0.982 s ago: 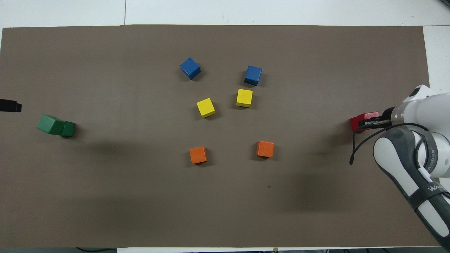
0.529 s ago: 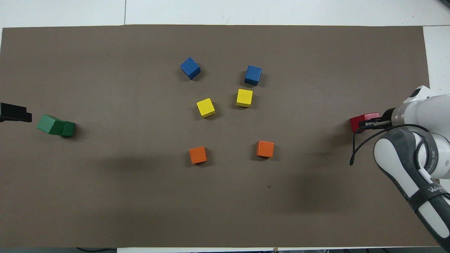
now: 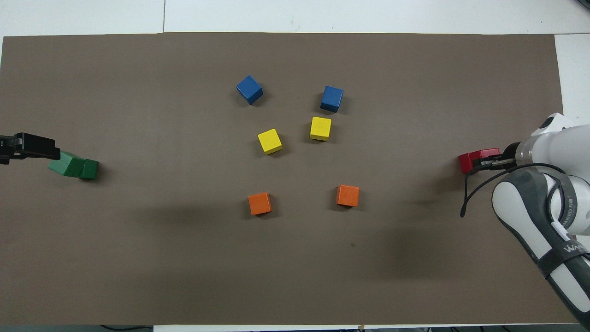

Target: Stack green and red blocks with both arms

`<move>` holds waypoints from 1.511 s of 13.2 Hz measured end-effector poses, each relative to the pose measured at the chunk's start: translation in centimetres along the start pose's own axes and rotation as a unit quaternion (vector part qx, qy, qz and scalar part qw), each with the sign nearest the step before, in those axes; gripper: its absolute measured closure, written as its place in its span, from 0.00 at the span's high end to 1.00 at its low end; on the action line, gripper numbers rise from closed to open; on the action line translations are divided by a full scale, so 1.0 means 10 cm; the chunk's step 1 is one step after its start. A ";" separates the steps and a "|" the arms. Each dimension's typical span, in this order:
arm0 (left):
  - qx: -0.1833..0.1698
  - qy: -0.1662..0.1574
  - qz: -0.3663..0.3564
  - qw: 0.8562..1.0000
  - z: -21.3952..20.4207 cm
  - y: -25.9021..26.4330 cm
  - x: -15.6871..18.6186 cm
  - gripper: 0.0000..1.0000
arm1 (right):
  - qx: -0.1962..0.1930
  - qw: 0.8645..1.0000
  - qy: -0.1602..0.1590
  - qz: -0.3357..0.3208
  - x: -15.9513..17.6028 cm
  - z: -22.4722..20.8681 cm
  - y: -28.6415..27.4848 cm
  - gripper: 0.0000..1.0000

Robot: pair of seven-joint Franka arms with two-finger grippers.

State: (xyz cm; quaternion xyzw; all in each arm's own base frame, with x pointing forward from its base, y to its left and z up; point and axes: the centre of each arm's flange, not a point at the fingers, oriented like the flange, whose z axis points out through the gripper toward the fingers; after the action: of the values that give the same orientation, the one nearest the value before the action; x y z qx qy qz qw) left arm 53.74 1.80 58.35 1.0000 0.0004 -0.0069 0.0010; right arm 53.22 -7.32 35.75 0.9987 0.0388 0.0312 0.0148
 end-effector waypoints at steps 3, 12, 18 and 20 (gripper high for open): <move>-0.002 -0.003 0.005 1.000 0.00 0.10 0.00 1.00 | -0.001 1.000 0.003 0.000 0.01 -0.01 0.00 0.99; -0.002 0.025 0.012 1.000 -0.21 0.25 0.05 1.00 | -0.003 1.000 0.019 -0.009 0.38 -1.24 -0.41 1.00; -0.002 0.026 0.012 1.000 -0.21 0.25 0.06 1.00 | -0.004 1.000 -0.008 -0.009 0.16 -2.09 -0.46 1.00; -0.002 0.024 0.012 1.000 -0.20 0.25 0.05 1.00 | -0.004 1.000 -0.009 -0.008 0.19 -2.18 -0.46 1.00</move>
State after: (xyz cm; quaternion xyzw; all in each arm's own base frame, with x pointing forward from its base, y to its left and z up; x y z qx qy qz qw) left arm 54.29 -0.71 60.39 0.9998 -0.0118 0.0173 0.0034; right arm 53.35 -2.02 57.47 0.9985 0.0466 0.0226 0.0191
